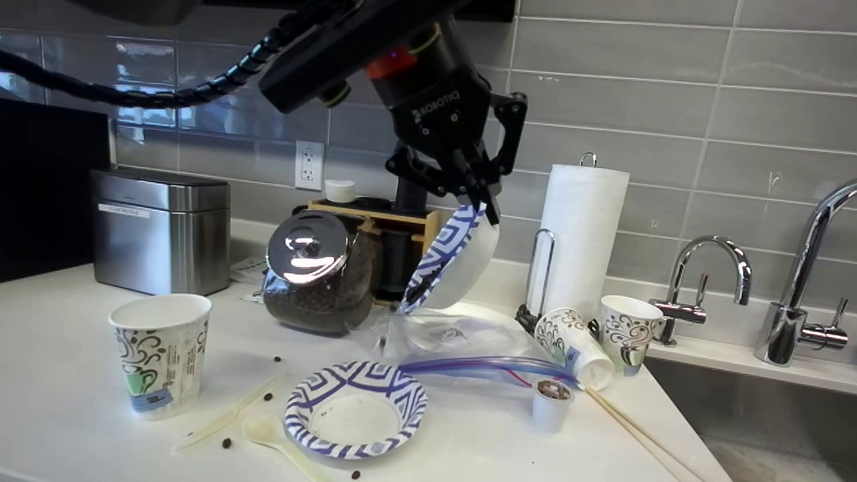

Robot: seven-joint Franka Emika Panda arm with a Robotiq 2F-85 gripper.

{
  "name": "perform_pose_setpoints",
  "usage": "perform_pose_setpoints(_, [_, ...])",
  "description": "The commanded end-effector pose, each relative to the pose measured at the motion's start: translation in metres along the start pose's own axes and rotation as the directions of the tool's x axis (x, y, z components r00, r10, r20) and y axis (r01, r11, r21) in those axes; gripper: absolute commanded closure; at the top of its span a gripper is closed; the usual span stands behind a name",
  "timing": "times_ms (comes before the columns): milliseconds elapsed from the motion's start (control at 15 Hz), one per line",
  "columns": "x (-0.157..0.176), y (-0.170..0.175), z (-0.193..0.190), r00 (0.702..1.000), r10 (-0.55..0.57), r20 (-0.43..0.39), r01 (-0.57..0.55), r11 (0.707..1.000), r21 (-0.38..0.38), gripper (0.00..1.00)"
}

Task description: Pour contents of the right plate onto the left plate

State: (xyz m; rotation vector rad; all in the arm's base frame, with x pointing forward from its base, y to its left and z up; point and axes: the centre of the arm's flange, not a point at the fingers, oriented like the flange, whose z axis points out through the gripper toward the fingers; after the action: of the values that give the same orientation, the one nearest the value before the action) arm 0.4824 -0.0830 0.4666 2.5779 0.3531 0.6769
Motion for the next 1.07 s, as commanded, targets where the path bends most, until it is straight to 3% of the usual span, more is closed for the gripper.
perform_pose_setpoints(0, [-0.012,-0.013,-0.011,1.0,0.02,-0.022,-0.021,0.999,-0.036,0.99])
perform_pose_setpoints(467, [-0.016,-0.024,-0.029,0.999,-0.011,-0.04,0.008,0.997,-0.076,0.99])
perform_pose_setpoints(1000, [-0.028,-0.041,-0.044,1.0,-0.015,0.017,0.017,0.981,-0.193,0.99])
